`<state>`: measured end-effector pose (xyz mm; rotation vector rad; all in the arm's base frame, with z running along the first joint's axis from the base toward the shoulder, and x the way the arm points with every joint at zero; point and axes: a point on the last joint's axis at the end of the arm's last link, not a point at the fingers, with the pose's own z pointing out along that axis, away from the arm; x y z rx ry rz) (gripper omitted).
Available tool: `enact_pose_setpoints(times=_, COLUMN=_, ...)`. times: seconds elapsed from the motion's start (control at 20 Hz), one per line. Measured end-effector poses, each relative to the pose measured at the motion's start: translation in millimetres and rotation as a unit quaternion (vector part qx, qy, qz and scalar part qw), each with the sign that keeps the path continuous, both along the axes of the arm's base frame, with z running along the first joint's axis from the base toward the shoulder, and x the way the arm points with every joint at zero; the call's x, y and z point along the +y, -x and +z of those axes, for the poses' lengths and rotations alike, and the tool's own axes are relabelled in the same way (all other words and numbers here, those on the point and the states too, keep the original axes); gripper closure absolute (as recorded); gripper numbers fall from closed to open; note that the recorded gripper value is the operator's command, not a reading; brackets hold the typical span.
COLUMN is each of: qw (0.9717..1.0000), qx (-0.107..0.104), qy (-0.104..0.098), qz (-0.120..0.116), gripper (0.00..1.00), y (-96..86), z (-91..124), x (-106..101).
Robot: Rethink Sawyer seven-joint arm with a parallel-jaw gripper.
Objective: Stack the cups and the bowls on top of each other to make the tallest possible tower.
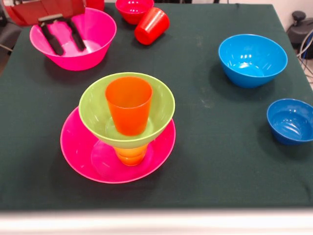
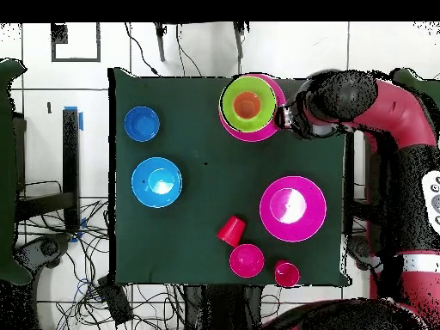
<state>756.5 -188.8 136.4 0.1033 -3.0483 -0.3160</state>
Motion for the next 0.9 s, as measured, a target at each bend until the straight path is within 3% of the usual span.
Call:
enact_pose_setpoints(times=0.15, qw=1.0, qx=0.005, qy=0.001, qz=-0.002, gripper=0.0, y=13.5, z=2, x=-8)
enact_pose_setpoints(times=0.45, qw=1.0, qx=0.009, qy=0.003, qz=-0.003, gripper=0.0, y=22.4, z=7, x=-14)
enact_pose_setpoints(times=0.9, qw=0.9997, qx=0.015, qy=0.007, qz=0.016, gripper=0.0, y=38.9, z=19, x=6)
